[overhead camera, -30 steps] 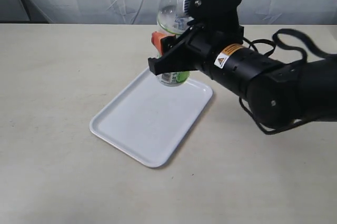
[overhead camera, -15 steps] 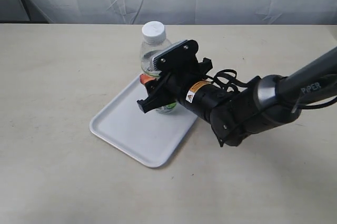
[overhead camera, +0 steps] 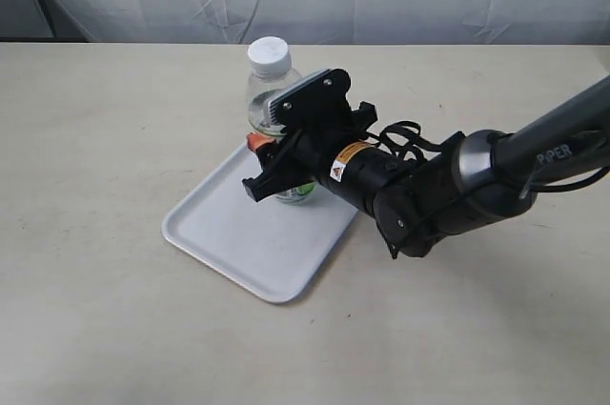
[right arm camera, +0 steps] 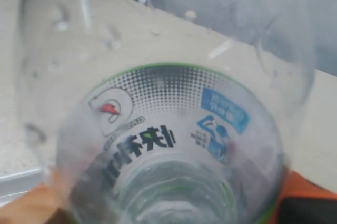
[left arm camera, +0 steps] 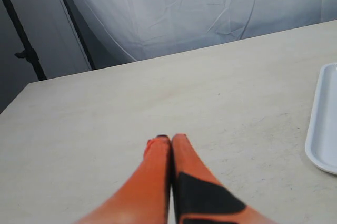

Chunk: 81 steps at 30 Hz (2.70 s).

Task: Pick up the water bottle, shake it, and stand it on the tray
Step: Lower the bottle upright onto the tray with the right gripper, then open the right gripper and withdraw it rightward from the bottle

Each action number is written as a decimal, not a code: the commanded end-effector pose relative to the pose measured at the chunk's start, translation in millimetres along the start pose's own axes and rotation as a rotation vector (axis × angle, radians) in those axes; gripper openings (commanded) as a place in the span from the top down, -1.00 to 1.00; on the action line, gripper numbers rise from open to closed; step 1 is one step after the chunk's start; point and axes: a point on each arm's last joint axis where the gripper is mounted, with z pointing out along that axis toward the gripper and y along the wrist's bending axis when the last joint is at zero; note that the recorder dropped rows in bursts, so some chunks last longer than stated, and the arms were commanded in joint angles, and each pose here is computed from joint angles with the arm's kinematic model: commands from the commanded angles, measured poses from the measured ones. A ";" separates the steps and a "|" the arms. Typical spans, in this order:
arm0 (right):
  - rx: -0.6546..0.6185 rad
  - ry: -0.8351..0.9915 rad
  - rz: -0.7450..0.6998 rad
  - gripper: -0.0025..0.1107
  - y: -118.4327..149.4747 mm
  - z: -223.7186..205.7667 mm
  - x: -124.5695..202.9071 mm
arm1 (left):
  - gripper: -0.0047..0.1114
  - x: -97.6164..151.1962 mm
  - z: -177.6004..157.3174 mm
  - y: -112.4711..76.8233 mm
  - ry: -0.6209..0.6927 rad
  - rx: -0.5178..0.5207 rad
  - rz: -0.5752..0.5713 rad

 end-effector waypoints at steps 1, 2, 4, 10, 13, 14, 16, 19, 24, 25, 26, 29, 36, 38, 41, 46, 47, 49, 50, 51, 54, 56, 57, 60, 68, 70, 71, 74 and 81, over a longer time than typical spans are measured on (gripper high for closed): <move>0.008 0.023 0.024 -0.19 -1.4 0.1 0.7 | 0.91 -0.2 0.0 -0.1 -0.014 -0.001 -0.006; 0.009 0.026 0.026 -0.24 -1.5 0.1 1.0 | 0.91 -0.2 0.0 -0.1 -0.014 -0.001 -0.006; 0.007 0.036 0.026 -0.25 -1.4 0.1 1.9 | 0.91 -0.2 0.0 -0.1 -0.014 -0.001 -0.006; -0.002 0.084 0.047 -0.25 -1.2 -3.2 -0.1 | 0.91 -0.2 0.0 -0.1 -0.014 -0.001 -0.006; -0.005 0.094 0.054 -0.25 -1.7 -6.3 -5.4 | 0.91 -0.2 0.0 -0.1 -0.014 -0.001 -0.006; -0.003 0.096 0.057 -0.25 -2.0 -7.2 -6.8 | 0.91 -0.2 0.0 -0.1 -0.014 -0.001 -0.006; -0.004 0.096 0.058 -0.25 -2.3 -8.7 -9.7 | 0.91 -0.2 0.0 -0.1 -0.014 -0.001 -0.006; -0.005 0.124 0.066 -0.25 -2.6 -10.8 -10.5 | 0.91 -0.2 0.0 -0.1 -0.014 -0.001 -0.006; 0.006 0.185 0.105 -0.25 -3.8 -14.8 -10.6 | 0.91 -0.2 0.0 -0.1 -0.014 -0.001 -0.006; 0.004 0.192 0.106 -0.25 -3.7 -15.1 -10.3 | 0.91 -0.2 0.0 -0.1 -0.014 -0.001 -0.006; 0.003 0.199 0.106 -0.25 -3.5 -15.3 -9.7 | 0.91 -0.2 0.0 -0.1 -0.014 -0.001 -0.006; 0.001 0.208 0.106 -0.25 -3.4 -15.8 -9.5 | 0.91 -0.2 0.0 -0.1 -0.014 -0.001 -0.006; -0.010 0.265 0.107 -0.25 -2.1 -17.0 -4.5 | 0.91 -0.2 0.0 -0.1 -0.014 -0.001 -0.006; -0.011 0.275 0.107 -0.25 -1.9 -17.3 -3.7 | 0.91 -0.2 0.0 -0.1 -0.014 -0.001 -0.006; -0.016 0.298 0.108 -0.25 -1.5 -18.2 -2.3 | 0.91 -0.2 0.0 -0.1 -0.014 -0.001 -0.004; -0.031 0.354 0.110 -0.25 -0.9 -24.4 -5.1 | 0.91 -0.2 0.0 -0.1 -0.014 -0.001 -0.004; -0.034 0.365 0.111 -0.25 -0.8 -26.0 -6.0 | 0.91 -0.2 0.0 -0.1 -0.014 -0.001 -0.004; -0.040 0.387 0.112 -0.25 -0.5 -28.4 -6.7 | 0.91 -0.2 0.0 -0.1 -0.014 -0.001 -0.004; -0.044 0.404 0.112 -0.25 -0.3 -29.8 -6.5 | 0.91 -0.2 0.0 -0.1 -0.014 -0.001 -0.004; -0.047 0.418 0.113 -0.25 0.0 -30.9 -6.3 | 0.91 -0.2 0.0 -0.1 -0.014 -0.001 -0.004; -0.064 0.491 0.112 -0.23 1.2 -36.4 -4.1 | 0.91 -0.2 0.0 -0.1 -0.014 -0.001 -0.004; -0.081 0.555 0.100 -0.13 2.4 -40.5 -0.7 | 0.91 -0.2 0.0 -0.1 -0.014 -0.001 -0.004; -0.089 0.582 0.093 -0.02 2.7 -43.2 -0.5 | 0.91 -0.2 0.0 -0.1 -0.014 -0.001 -0.004; -0.108 0.661 0.082 0.52 3.6 -50.7 1.6 | 0.91 -0.2 0.0 -0.1 -0.014 -0.001 -0.004; -0.117 0.717 0.127 0.97 1.8 -75.8 -21.2 | 0.91 -0.2 0.0 -0.1 -0.014 -0.001 -0.006; -0.118 0.731 0.134 0.97 0.7 -85.6 -29.5 | 0.91 -0.2 0.0 -0.1 -0.014 -0.001 -0.006; -0.116 0.738 0.135 0.97 -0.3 -91.7 -34.4 | 0.91 -0.2 0.0 -0.1 -0.014 -0.001 -0.006; -0.089 0.758 0.126 0.97 -5.3 -113.5 -46.0 | 0.91 -0.2 0.0 -0.1 -0.014 -0.001 -0.006; 0.508 0.758 0.312 0.97 -50.5 -186.6 -46.1 | 0.91 -0.2 0.0 -0.1 -0.014 -0.001 -0.006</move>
